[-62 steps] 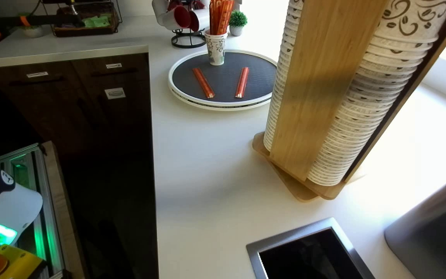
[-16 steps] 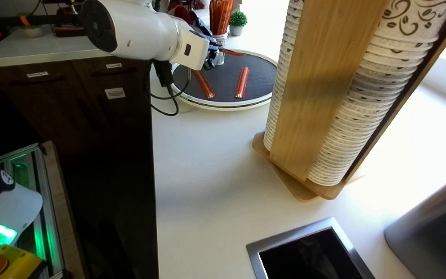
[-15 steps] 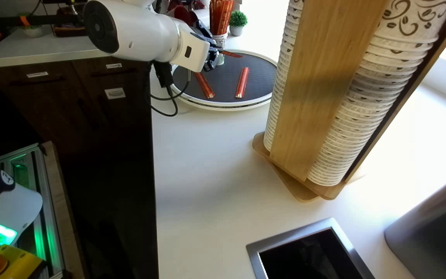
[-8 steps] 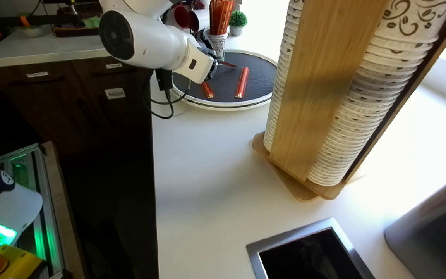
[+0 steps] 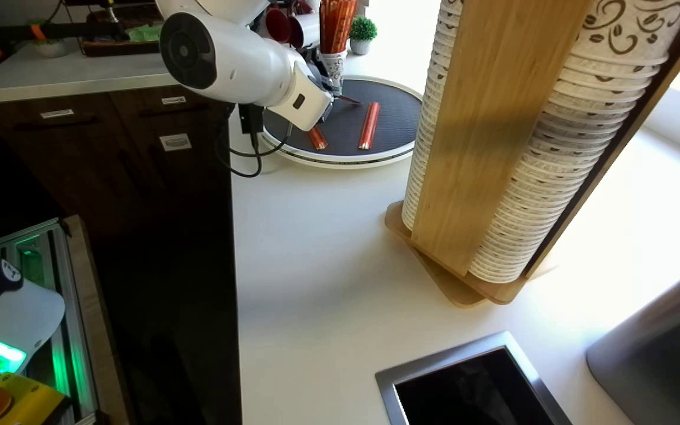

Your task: Remove one straw from the cup and put it on the tray.

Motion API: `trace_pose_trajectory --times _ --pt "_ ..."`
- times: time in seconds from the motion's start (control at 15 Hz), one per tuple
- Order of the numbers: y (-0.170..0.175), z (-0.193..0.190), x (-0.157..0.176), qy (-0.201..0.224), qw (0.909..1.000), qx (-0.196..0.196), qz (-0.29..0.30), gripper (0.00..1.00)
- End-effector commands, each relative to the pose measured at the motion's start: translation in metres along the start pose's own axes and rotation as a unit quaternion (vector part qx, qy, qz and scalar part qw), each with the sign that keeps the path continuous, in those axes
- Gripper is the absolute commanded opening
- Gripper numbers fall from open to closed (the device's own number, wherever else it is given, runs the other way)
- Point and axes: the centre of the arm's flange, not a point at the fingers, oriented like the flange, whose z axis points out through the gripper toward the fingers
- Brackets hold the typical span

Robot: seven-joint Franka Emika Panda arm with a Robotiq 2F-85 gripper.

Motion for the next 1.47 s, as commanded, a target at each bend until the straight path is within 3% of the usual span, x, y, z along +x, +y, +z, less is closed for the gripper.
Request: trace_pose_trajectory --times 0.0,0.07,0.13,0.2,0.4,0.53,0.67,0.93,1.0,1.27,1.4 --pt "0.005 0.002 0.003 -0.018 0.9998 0.001 0.012 0.21" --pt "0.007 0.003 0.003 -0.019 0.9998 -0.002 0.011 0.19" --pt "0.009 0.003 0.003 -0.018 0.9997 -0.003 0.014 0.24" --pt "0.012 0.003 0.003 -0.019 0.9997 -0.007 0.014 0.35" --pt "0.019 0.003 0.004 -0.019 0.9996 -0.012 0.018 0.49" --pt "0.022 0.003 0.004 -0.019 0.9995 -0.014 0.021 0.73" --pt "0.024 0.002 0.004 -0.019 0.9994 -0.015 0.023 0.88" --pt "0.026 0.002 0.005 -0.019 0.9993 -0.015 0.029 0.99" --pt "0.026 0.002 0.005 -0.019 0.9993 -0.016 0.029 0.95" --pt "0.007 -0.019 0.012 -0.026 0.9990 -0.034 0.011 1.00" --pt "-0.012 -0.038 0.019 -0.053 0.9968 -0.058 0.006 1.00"
